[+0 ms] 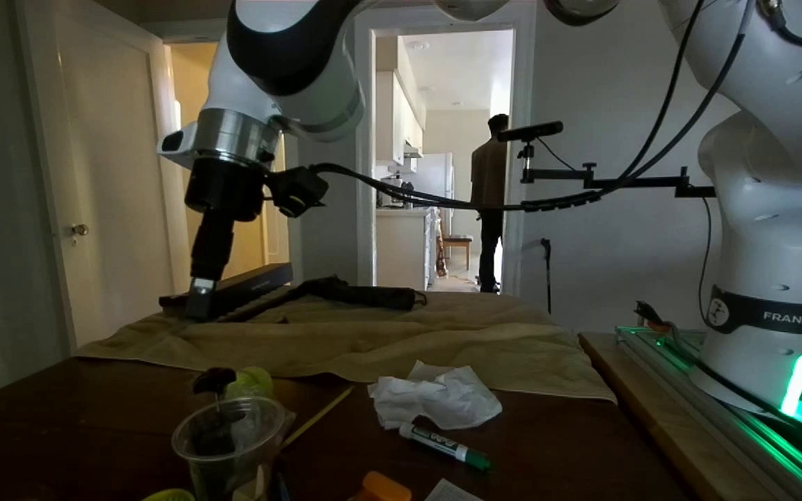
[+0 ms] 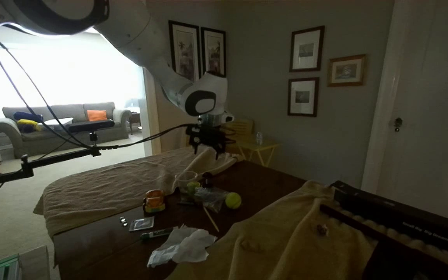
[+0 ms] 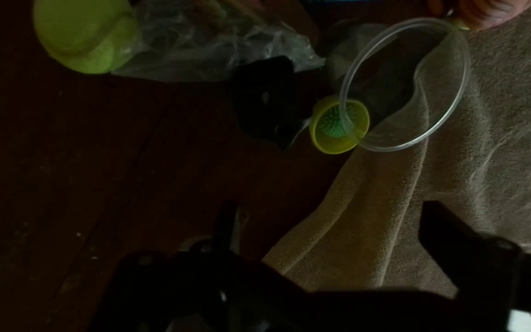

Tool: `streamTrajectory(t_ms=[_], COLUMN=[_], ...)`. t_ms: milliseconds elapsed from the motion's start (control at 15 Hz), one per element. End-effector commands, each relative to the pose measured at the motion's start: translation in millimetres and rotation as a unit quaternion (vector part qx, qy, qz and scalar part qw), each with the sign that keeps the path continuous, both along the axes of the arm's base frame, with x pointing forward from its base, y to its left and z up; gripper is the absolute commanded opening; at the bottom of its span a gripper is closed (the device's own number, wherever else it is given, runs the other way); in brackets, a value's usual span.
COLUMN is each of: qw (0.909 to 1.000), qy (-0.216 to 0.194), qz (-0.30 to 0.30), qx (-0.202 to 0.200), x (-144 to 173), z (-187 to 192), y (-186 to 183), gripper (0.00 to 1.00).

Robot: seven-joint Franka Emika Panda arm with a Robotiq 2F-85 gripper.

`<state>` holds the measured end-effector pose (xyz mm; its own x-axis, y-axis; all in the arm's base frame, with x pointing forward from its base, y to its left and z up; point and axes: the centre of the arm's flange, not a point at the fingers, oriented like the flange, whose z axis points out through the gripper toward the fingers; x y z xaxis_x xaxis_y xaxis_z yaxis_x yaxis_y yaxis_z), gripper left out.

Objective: Move the black clamp forwards.

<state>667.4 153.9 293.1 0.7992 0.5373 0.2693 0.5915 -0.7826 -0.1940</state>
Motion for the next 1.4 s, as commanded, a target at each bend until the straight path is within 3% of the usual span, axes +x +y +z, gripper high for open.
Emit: streamTrajectory(t_ms=[0, 67, 333, 600, 1333], qw=[0.9988, 0.9997, 0.9994, 0.9947, 0.9807], qy=[-0.010, -0.003, 0.011, 0.052, 0.059], qz=[-0.043, -0.023, -0.032, -0.086, -0.185], qx=[-0.022, -0.005, 0.005, 0.022, -0.023], x=[-26.8, -10.2, -19.5, -29.1, -36.6], z=[-13.0, -13.7, -20.4, -31.3, -42.5], y=[25.9, 18.3, 27.0, 16.8, 13.0], gripper=[1.00, 1.00, 1.00, 1.00, 1.00])
